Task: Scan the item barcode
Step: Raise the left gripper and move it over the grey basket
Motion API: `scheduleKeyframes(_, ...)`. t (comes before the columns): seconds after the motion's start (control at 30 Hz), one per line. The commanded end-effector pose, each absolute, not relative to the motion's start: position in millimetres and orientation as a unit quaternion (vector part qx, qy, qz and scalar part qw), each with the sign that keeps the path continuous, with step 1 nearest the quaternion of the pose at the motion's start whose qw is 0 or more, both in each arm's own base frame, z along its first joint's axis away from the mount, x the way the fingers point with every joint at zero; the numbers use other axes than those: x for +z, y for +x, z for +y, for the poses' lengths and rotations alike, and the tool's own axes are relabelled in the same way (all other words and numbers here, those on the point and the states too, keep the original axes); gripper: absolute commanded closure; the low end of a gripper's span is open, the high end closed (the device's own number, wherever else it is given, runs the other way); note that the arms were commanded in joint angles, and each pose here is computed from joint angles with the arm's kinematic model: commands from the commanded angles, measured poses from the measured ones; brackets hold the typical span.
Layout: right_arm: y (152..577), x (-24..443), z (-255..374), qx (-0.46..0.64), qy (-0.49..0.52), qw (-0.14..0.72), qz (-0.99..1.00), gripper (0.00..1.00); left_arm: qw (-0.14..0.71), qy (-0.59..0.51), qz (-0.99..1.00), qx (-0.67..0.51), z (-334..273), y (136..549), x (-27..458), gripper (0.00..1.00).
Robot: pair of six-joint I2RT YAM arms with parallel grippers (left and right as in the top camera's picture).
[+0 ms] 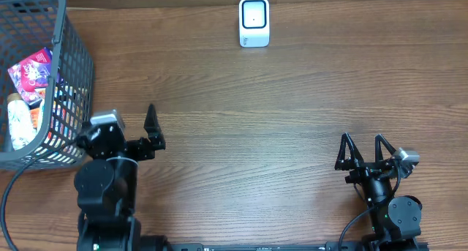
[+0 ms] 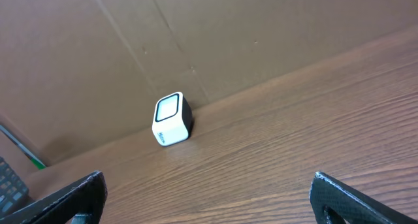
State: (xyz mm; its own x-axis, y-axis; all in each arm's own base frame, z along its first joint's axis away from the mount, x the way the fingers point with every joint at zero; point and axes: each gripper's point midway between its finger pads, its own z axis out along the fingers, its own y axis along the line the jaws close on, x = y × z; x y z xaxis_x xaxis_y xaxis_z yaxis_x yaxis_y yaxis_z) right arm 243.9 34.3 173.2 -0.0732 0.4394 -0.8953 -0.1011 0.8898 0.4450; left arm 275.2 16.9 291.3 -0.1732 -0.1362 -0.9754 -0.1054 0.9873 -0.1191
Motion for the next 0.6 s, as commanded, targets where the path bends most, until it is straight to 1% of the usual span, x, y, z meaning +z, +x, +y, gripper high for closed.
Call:
scheduleKeyframes(0.0,244,171,37,0.205,0.115,0.669,0.705,0.0,0.637,-0.039,0.766,-0.074,-9,281,298,0.0)
scheduleKeyframes(0.07,244,171,37,0.205,0.115,0.669,0.705,0.0,0.63,-0.045,0.772,-0.063,-4,282,300,0.0)
scheduleKeyframes(0.17,244,171,37,0.205,0.114,0.669,0.705,0.0,0.597,-0.077,0.797,-0.051,7,282,308,0.0)
scheduleKeyframes(0.37,243,170,41,0.213,0.106,0.665,0.708,0.0,0.55,-0.091,0.83,-0.015,30,301,367,0.0)
scheduleKeyframes(0.47,243,170,41,0.213,0.106,0.665,0.708,0.0,0.535,-0.082,0.841,0.005,39,309,397,0.0)
scheduleKeyframes(0.57,243,170,43,0.216,0.103,0.664,0.708,0.0,0.523,-0.048,0.851,0.032,43,313,419,0.0)
